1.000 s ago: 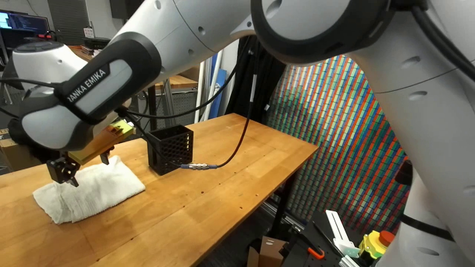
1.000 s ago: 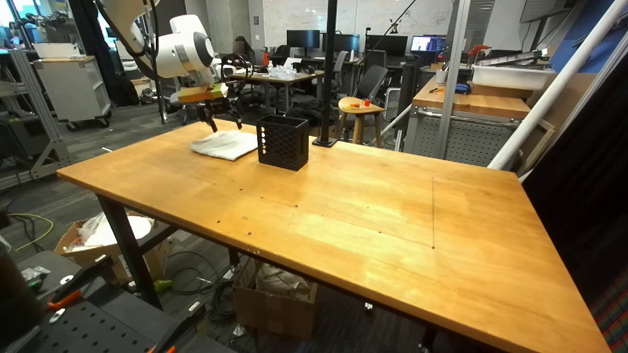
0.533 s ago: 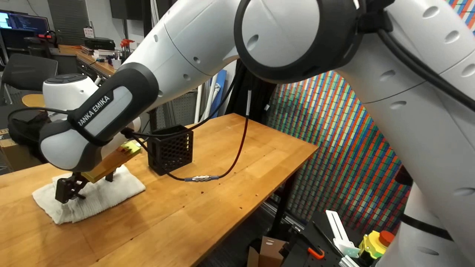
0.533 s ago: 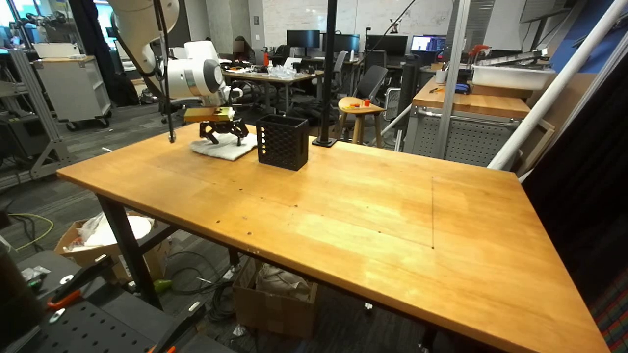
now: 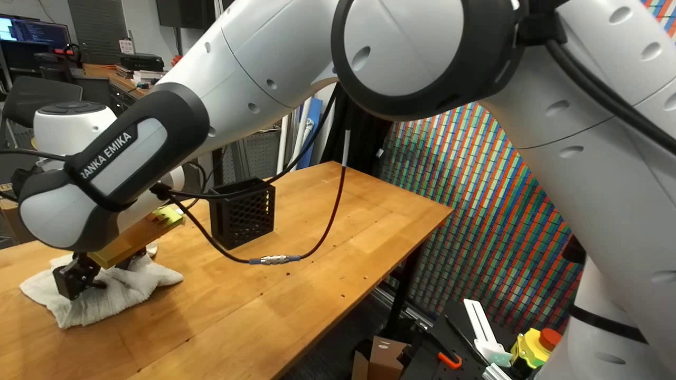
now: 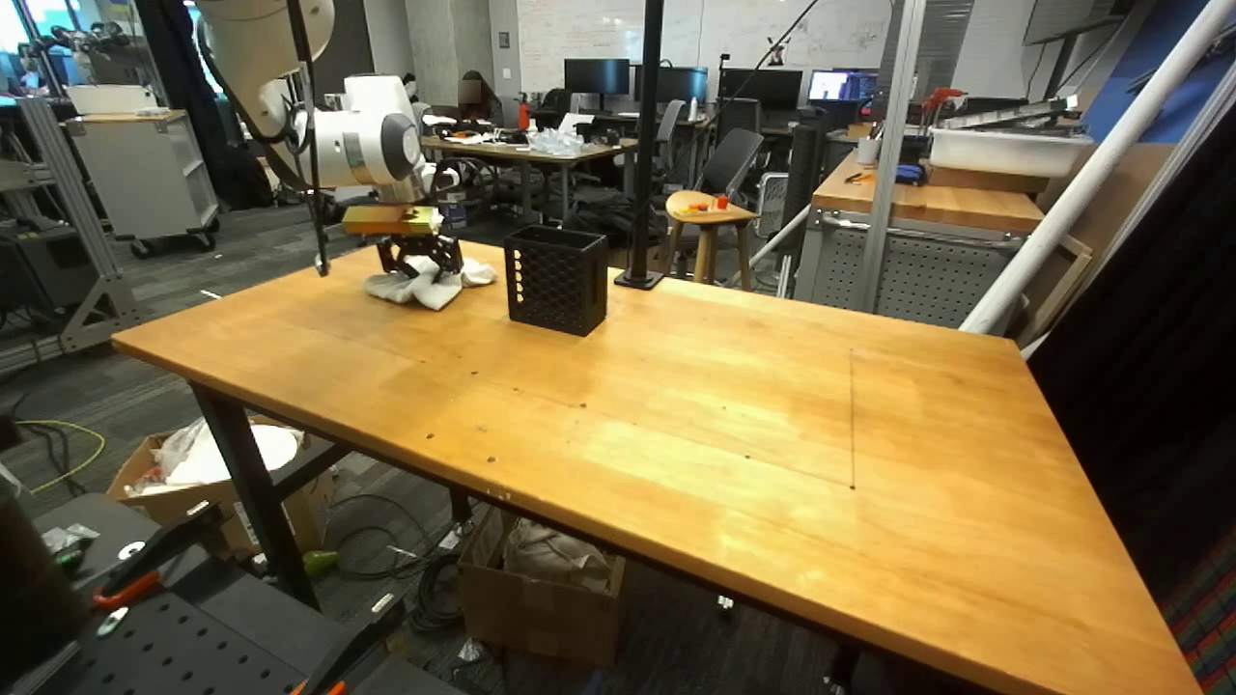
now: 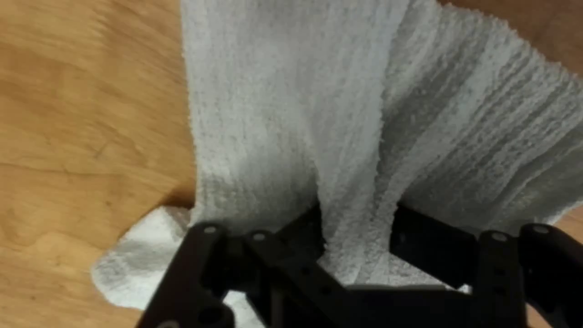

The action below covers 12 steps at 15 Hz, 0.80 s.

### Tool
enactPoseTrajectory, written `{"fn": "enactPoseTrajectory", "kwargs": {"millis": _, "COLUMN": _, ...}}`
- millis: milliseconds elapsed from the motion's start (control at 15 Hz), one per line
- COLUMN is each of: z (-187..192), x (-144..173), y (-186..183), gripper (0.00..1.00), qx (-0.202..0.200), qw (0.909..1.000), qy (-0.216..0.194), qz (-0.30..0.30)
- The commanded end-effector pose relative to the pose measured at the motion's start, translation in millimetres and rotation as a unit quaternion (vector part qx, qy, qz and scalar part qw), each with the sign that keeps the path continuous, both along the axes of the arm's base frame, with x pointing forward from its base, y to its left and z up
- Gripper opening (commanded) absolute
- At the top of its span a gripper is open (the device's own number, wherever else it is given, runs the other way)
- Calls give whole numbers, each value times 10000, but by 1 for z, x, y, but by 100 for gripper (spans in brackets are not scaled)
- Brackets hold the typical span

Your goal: Put the white towel in the black basket.

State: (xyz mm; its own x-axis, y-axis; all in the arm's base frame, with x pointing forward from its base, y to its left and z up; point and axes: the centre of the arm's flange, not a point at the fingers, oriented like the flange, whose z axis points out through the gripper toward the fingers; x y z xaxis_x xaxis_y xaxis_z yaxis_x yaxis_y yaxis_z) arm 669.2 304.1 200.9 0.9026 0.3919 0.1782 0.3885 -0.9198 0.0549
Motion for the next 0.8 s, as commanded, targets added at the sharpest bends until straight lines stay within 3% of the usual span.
{"fn": "enactPoseTrajectory", "kwargs": {"millis": 0, "z": 16, "x": -6, "y": 20, "gripper": 5, "qx": 94, "qw": 9999, "qy": 3, "qz": 96}}
{"fn": "enactPoseTrajectory", "kwargs": {"millis": 333, "z": 58, "x": -9, "y": 33, "gripper": 5, "qx": -113, "qw": 9996, "qy": -109, "qz": 224}}
{"fn": "enactPoseTrajectory", "kwargs": {"millis": 733, "z": 146, "x": -5, "y": 29, "gripper": 5, "qx": -540, "qw": 9979, "qy": -230, "qz": 292}}
